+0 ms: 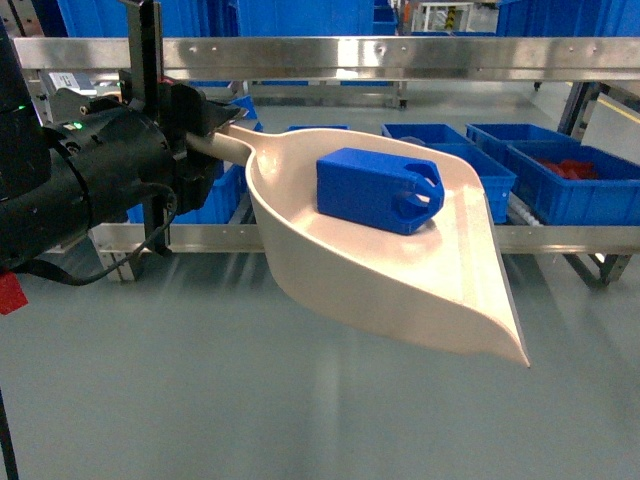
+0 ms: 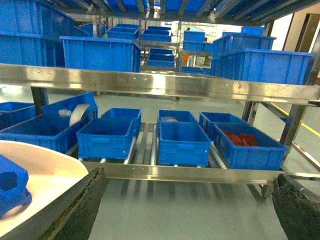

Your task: Place part in tray to right shelf

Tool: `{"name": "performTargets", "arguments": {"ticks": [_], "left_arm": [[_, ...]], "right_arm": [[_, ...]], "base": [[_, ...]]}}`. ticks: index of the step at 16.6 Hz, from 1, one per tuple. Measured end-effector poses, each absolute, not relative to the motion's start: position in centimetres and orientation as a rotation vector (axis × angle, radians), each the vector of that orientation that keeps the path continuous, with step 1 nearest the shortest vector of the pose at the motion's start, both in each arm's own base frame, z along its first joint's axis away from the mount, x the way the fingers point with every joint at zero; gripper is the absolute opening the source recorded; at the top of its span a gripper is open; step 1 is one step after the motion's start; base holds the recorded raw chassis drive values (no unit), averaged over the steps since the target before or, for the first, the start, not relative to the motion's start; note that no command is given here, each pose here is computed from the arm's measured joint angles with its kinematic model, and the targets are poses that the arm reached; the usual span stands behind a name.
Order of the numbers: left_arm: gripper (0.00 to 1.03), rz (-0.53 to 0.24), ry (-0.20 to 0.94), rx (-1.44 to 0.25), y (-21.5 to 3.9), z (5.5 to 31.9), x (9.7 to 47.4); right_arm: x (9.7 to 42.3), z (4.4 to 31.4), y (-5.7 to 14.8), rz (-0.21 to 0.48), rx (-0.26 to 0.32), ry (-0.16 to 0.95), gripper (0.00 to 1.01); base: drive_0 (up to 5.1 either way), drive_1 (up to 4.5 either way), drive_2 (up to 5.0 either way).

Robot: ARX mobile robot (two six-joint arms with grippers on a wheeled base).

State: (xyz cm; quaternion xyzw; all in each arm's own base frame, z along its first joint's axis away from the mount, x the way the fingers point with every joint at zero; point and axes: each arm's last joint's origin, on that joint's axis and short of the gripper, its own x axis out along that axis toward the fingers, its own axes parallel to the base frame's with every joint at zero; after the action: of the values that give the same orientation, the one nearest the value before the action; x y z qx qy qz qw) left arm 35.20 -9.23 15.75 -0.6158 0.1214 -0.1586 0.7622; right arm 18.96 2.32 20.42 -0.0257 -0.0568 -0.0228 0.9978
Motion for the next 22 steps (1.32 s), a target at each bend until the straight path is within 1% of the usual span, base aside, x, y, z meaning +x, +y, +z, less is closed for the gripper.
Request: {"name": "performTargets", "arguments": {"ticks": [5, 9, 22], "left_arm": [[0.13, -0.321, 0.245, -1.342, -8.63, 15.75, 35.36], [0.13, -0.334, 0.246, -1.341, -8.86, 15.81, 35.30], [0.13, -0.330, 0.252, -1.341, -8.86, 15.75, 35.30]], "right_arm": [[18.96, 20.43, 2.32, -0.046, -0.051, -0.114, 0.98], [18.95, 20.46, 2.32, -0.045, -0.051, -0.117, 0.98], [18.96, 20.42, 2.32, -0.045, -0.051, -0.114, 0.98]], "base": [[0.0, 0.00, 0.0], [0.0, 0.00, 0.0], [0.0, 0.00, 0.0]]}}
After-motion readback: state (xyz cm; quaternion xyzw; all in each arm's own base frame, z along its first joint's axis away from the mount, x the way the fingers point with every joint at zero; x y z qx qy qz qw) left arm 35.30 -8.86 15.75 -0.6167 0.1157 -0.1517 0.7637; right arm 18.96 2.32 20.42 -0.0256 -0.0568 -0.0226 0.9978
